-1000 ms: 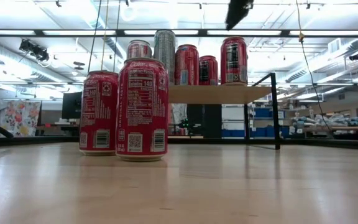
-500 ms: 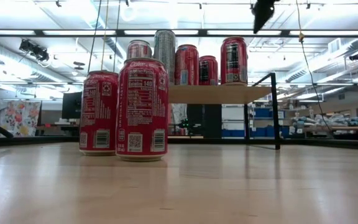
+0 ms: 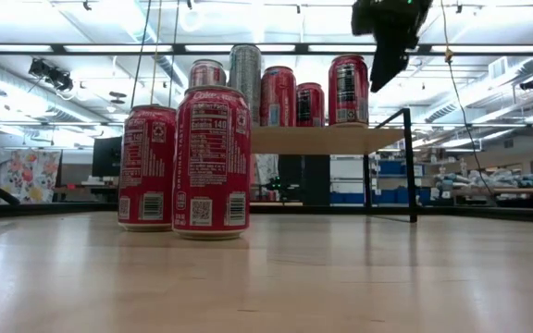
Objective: Place canned beverage on shelf
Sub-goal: Put the red and black soda can aligned with the other red and black soda can on the shelf
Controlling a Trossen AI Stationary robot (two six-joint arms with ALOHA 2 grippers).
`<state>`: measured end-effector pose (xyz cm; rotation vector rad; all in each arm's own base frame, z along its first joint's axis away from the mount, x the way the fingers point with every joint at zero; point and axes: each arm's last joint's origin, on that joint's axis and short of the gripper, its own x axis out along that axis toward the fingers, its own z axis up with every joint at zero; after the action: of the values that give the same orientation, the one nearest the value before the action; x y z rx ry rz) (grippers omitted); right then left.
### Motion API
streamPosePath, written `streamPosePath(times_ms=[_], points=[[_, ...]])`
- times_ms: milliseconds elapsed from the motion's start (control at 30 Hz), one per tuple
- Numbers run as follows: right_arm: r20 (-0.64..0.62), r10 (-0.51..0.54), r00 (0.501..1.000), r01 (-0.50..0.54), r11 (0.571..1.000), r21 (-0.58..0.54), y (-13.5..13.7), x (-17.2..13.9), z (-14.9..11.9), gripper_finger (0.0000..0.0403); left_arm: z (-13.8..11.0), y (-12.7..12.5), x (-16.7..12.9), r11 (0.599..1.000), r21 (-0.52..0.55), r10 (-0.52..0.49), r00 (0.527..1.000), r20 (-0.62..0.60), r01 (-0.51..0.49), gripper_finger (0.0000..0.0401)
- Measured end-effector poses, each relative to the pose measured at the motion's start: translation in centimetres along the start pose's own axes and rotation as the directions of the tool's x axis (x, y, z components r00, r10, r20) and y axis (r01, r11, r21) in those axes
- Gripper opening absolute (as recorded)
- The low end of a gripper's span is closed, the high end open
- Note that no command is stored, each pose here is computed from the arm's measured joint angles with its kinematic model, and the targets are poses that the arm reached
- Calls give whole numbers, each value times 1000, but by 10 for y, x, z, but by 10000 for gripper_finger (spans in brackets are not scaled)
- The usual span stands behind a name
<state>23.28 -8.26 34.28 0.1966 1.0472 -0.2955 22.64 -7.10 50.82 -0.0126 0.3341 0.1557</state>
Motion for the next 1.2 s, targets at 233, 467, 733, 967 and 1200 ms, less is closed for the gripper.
streamPosePath(times_ms=[233,467,733,967,1200], points=[[97,3,995,-4,1000,6,0,18,4,208,0,0,0,1000,-5,0,1000,0,0,288],[187,4,982,-7,1000,16,0,23,12,168,0,0,0,1000,-18,0,1000,-1,0,288],[200,-26,980,11,997,80,-2,34,20,162,0,0,0,1000,-30,0,1000,0,0,288],[158,28,987,-44,995,95,8,40,18,162,-1,0,0,999,-42,1,1000,-8,-2,288],[156,47,987,-76,980,182,24,40,17,161,-2,1,0,999,-36,3,1000,-19,-4,288]])
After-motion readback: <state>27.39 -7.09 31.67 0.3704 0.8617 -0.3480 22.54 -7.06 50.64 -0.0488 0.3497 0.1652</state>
